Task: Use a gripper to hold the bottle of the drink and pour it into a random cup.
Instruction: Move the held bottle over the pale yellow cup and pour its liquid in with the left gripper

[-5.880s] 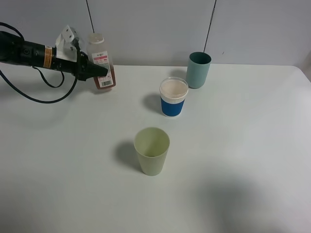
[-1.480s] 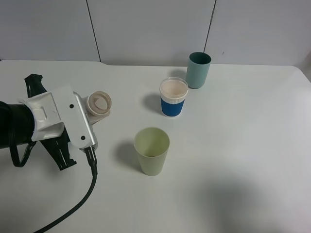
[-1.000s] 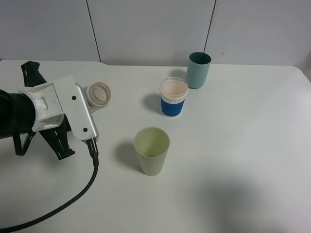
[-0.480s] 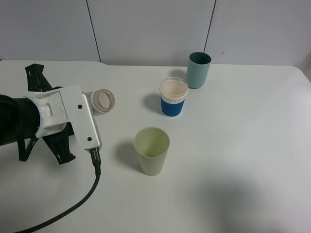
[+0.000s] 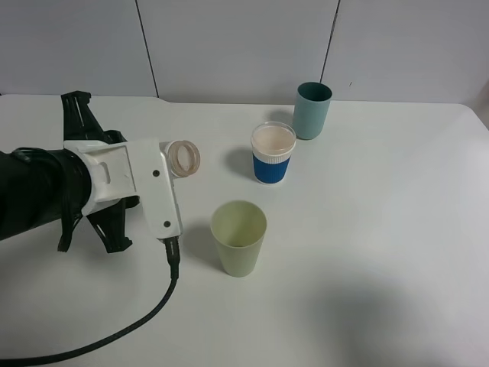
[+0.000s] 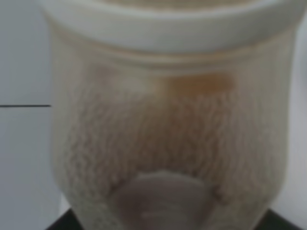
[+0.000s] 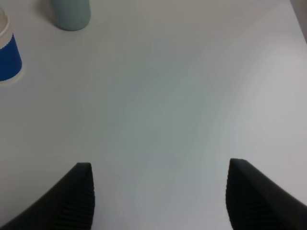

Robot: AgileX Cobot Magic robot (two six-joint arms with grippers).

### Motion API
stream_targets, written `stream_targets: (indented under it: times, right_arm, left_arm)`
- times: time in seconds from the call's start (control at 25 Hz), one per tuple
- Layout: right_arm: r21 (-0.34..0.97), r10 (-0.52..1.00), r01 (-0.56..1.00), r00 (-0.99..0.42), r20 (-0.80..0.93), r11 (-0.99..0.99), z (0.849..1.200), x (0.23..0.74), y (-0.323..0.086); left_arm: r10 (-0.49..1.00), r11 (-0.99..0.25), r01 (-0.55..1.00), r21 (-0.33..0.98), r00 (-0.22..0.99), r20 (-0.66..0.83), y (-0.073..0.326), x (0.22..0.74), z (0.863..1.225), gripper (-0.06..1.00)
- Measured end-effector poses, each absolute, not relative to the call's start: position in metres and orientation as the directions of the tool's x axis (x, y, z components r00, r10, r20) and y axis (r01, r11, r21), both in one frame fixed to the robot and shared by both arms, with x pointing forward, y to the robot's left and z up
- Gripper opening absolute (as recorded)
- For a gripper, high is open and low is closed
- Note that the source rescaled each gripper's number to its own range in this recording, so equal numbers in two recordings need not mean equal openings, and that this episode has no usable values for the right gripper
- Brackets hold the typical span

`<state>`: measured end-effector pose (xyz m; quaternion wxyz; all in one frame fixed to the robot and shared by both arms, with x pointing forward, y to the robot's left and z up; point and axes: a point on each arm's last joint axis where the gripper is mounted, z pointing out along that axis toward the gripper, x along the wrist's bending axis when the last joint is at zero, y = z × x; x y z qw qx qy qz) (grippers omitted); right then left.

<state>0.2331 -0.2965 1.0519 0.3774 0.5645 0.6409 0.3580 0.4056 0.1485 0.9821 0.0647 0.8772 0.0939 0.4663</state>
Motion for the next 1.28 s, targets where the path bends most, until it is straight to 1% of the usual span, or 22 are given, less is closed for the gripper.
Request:
stream_targets:
  times: [0.24,0.32,0.56,0.8,1.12,1.28]
  right_arm:
    - [0.885,0.994,0.453,-0.078,-0.079,0.106,1.052,0.233,-0.297]
    - [0.885,0.994,0.453,-0.078,-0.079,0.106,1.052,0.233,-0.297]
    - [0.885,0.994,0.453,-0.078,-0.079,0.106,1.052,0.233,-0.297]
    - [0.885,0.994,0.453,-0.078,-0.079,0.106,1.052,0.233,-0.297]
    - [0.885,0.994,0.453,-0.078,-0.079,0.106,1.052,0.233,-0.297]
    - [0.885,0.994,0.454,-0.076,-0.076,0.103,1.052,0.233,-0.297]
  left_arm:
    - [0.111,-0.994,0.077,0.083,0.52,0.847,0.14,0.398,0.979,0.02]
    - [0.09,-0.996,0.061,0.068,0.521,0.849,0.137,0.395,0.978,0.02]
    - [0.094,-0.996,0.059,0.074,0.519,0.85,0.134,0.395,0.98,0.02]
    - [0.117,-0.993,0.058,0.101,0.508,0.853,0.119,0.403,0.987,0.02]
    - [0.065,-0.998,0.037,0.053,0.528,0.847,0.104,0.403,0.974,0.02]
    - [0.052,-0.998,0.011,0.055,0.529,0.847,0.1,0.398,0.975,0.02]
